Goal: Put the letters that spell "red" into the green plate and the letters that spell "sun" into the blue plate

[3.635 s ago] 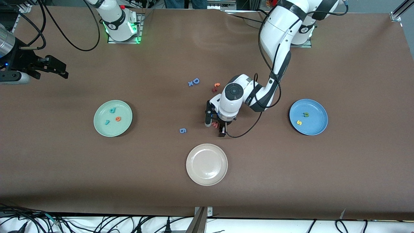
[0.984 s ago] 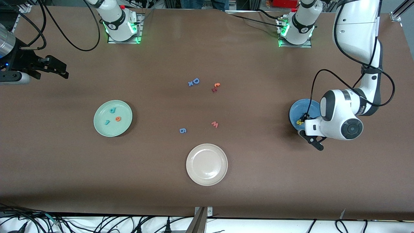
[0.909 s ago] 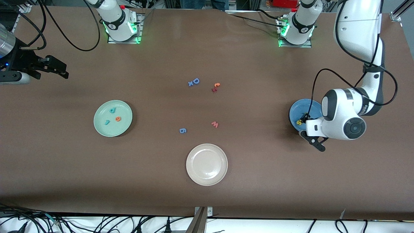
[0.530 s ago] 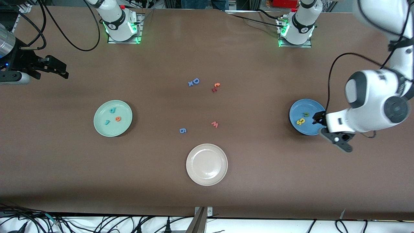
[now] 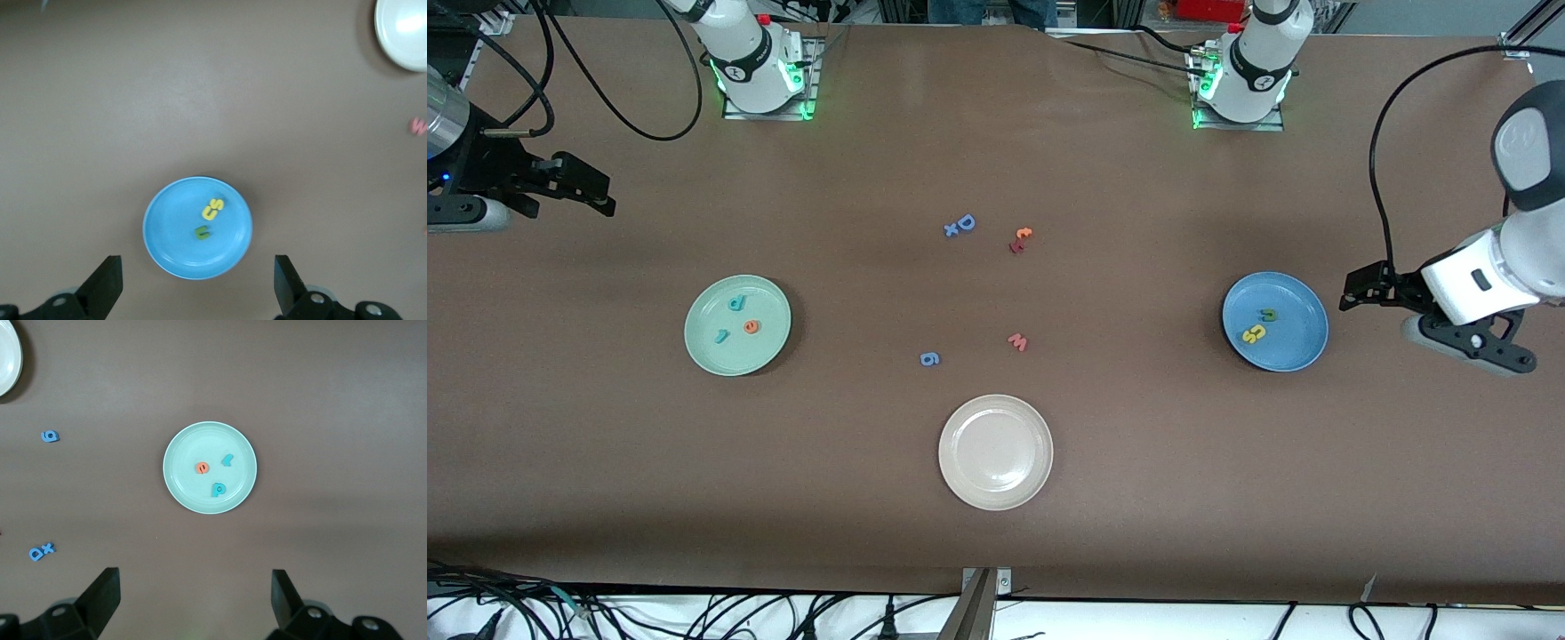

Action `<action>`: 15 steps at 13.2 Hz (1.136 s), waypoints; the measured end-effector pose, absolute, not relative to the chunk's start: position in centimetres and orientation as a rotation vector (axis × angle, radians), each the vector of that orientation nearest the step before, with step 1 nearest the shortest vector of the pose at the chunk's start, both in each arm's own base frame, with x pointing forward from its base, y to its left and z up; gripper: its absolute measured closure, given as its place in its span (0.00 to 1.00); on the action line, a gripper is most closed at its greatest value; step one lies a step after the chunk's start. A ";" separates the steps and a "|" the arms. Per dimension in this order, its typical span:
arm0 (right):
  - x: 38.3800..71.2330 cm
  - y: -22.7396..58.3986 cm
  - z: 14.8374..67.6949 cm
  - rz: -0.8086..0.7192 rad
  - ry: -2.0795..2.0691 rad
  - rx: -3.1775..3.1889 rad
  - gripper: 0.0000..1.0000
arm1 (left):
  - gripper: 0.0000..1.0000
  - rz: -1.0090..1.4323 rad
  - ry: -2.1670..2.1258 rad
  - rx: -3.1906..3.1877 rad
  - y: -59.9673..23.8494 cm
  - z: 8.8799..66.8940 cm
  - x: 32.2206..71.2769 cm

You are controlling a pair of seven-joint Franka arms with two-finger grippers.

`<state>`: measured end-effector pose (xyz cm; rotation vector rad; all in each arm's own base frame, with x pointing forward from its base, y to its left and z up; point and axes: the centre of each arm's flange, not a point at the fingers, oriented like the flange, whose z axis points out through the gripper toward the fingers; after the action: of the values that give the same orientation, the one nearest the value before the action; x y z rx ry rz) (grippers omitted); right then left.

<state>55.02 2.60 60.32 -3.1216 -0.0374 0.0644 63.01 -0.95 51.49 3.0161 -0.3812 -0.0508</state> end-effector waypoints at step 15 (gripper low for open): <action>55.0 2.6 60.3 0.064 -0.037 -3.122 0.00 | 0.00 0.113 0.064 3.003 -1.9 58.7 61.4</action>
<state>55.03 2.59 60.31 -3.1216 -0.0370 0.0645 61.39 -1.94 58.73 3.0026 0.0638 0.1130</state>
